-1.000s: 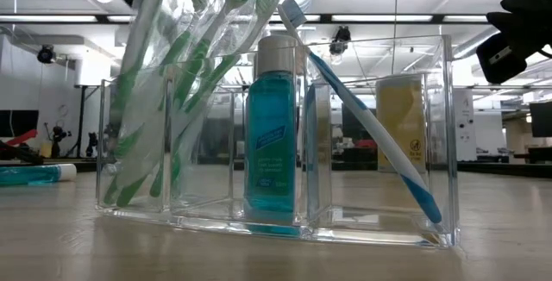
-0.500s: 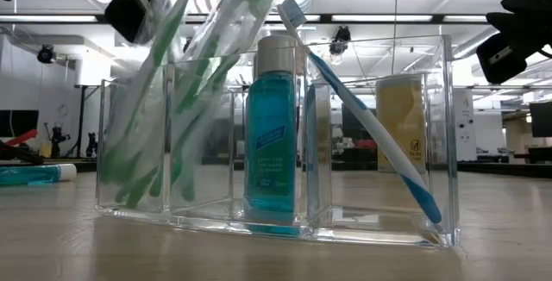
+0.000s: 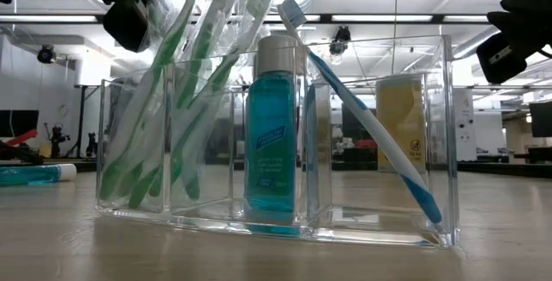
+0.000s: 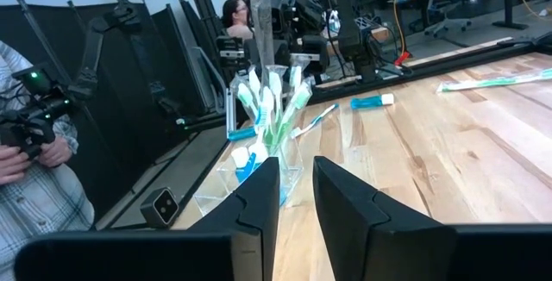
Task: Pick & Place toothbrushing station
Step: Put the green toothbrush into the transparent organizer
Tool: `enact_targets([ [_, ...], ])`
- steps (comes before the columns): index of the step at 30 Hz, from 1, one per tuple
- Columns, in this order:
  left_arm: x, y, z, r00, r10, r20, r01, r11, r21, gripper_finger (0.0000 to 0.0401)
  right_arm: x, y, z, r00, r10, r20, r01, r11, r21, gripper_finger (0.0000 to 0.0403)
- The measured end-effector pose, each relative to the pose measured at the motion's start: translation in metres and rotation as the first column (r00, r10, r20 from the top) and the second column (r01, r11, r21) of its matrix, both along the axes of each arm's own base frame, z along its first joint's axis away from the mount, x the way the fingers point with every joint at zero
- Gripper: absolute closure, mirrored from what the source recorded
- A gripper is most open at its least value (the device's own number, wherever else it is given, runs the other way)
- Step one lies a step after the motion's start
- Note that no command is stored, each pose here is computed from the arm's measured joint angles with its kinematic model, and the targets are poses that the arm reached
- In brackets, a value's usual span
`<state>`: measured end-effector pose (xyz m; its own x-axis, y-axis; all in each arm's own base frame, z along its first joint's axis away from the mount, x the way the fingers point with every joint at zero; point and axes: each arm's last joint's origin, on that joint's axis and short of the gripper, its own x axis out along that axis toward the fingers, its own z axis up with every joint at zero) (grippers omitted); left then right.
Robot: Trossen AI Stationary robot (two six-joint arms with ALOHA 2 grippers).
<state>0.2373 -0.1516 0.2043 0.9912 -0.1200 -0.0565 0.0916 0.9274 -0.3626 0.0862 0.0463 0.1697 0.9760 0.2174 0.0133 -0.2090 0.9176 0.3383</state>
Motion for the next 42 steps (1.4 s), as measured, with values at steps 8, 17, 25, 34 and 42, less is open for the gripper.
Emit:
enact_targets([
  [8, 0.000, 0.000, 0.000, 1.000, 0.000, 0.002, 0.000, 1.000, -0.001, 0.0324, 0.000, 0.000, 0.000, 1.000, 0.000, 0.000, 0.000, 1.000, 0.000, 0.0324],
  [17, -0.002, 0.002, 0.007, 0.999, 0.016, 0.033, -0.016, 1.000, -0.015, 0.0296, 0.000, 0.000, 0.000, 1.000, 0.000, 0.000, 0.000, 1.000, 0.000, 0.0320],
  [25, -0.016, 0.013, 0.040, 0.989, 0.045, 0.140, -0.052, 0.998, 0.043, 0.0295, 0.000, 0.000, 0.000, 1.000, 0.000, 0.000, 0.000, 1.000, 0.000, 0.0332],
  [34, -0.030, 0.025, 0.054, 0.991, 0.090, 0.102, -0.099, 0.991, 0.088, 0.0295, 0.000, 0.000, 0.000, 1.000, 0.000, 0.000, 0.000, 1.000, 0.000, 0.0329],
  [42, -0.031, 0.027, 0.051, 0.981, 0.176, 0.077, -0.182, 0.980, 0.082, 0.0295, 0.000, 0.000, 0.000, 1.000, 0.000, 0.000, 0.000, 1.000, 0.000, 0.0321],
])
